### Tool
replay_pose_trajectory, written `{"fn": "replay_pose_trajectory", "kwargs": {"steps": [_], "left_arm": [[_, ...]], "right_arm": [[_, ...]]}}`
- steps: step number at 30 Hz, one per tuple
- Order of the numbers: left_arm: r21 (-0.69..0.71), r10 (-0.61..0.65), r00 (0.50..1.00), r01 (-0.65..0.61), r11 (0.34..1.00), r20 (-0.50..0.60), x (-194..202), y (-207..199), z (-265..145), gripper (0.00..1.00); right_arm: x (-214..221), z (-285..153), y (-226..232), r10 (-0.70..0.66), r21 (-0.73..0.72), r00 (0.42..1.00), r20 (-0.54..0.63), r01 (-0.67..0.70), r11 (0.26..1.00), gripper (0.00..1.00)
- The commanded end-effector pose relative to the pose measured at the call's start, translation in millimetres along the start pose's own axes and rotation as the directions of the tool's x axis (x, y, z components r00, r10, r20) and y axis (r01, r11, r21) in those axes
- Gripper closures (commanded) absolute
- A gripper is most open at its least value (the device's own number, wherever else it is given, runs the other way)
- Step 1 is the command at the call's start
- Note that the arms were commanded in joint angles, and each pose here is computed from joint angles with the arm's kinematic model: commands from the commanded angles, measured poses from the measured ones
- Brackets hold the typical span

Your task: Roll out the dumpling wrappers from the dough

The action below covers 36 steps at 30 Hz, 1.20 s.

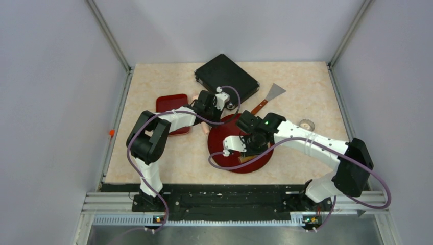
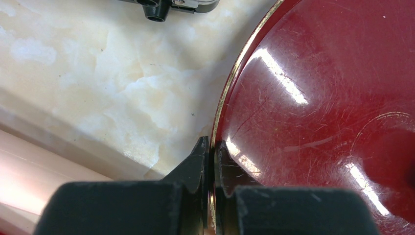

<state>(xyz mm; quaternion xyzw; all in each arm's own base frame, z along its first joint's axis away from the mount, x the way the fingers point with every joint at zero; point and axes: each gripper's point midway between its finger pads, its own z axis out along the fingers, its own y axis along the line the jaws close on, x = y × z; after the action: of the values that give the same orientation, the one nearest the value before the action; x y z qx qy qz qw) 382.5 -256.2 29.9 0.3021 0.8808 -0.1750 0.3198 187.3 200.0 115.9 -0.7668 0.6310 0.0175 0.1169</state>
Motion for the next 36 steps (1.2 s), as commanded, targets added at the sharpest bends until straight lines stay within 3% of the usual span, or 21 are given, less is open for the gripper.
{"fn": "replay_pose_trajectory", "kwargs": {"steps": [1, 5, 10, 21, 29, 33, 36], "left_arm": [[-0.125, 0.007, 1.000, -0.006, 0.992, 0.015, 0, 25, -3, 1.00], [-0.123, 0.009, 1.000, -0.006, 0.992, 0.017, -1, 23, -3, 1.00], [-0.124, 0.008, 1.000, -0.006, 0.992, 0.017, -1, 24, -3, 1.00], [-0.119, 0.023, 1.000, -0.021, 0.993, 0.011, 0, 22, -1, 1.00], [-0.011, 0.112, 0.987, -0.114, 0.993, -0.117, 12, -1, 15, 1.00], [0.019, 0.209, 0.972, -0.209, 0.978, -0.104, 7, -14, 15, 1.00], [0.030, 0.285, 0.952, -0.284, 0.958, -0.113, 4, -20, 16, 1.00]], "right_arm": [[4, 6, 46, 0.009, -0.210, 1.000, 0.001, -0.009, 0.978, 1.00], [2, 6, 45, 0.011, -0.205, 1.000, 0.005, -0.010, 0.979, 1.00], [-7, 4, 14, 0.020, -0.058, 0.999, 0.036, -0.018, 0.998, 1.00], [-42, -59, -29, -0.041, 0.169, 0.979, 0.200, 0.007, 0.986, 1.00], [-43, -80, -66, -0.220, 0.320, 0.969, 0.111, 0.175, 0.931, 1.00], [-54, -92, -75, -0.400, 0.397, 0.911, 0.098, 0.333, 0.855, 1.00], [-59, -91, -66, -0.456, 0.354, 0.881, 0.126, 0.389, 0.851, 1.00]]}}
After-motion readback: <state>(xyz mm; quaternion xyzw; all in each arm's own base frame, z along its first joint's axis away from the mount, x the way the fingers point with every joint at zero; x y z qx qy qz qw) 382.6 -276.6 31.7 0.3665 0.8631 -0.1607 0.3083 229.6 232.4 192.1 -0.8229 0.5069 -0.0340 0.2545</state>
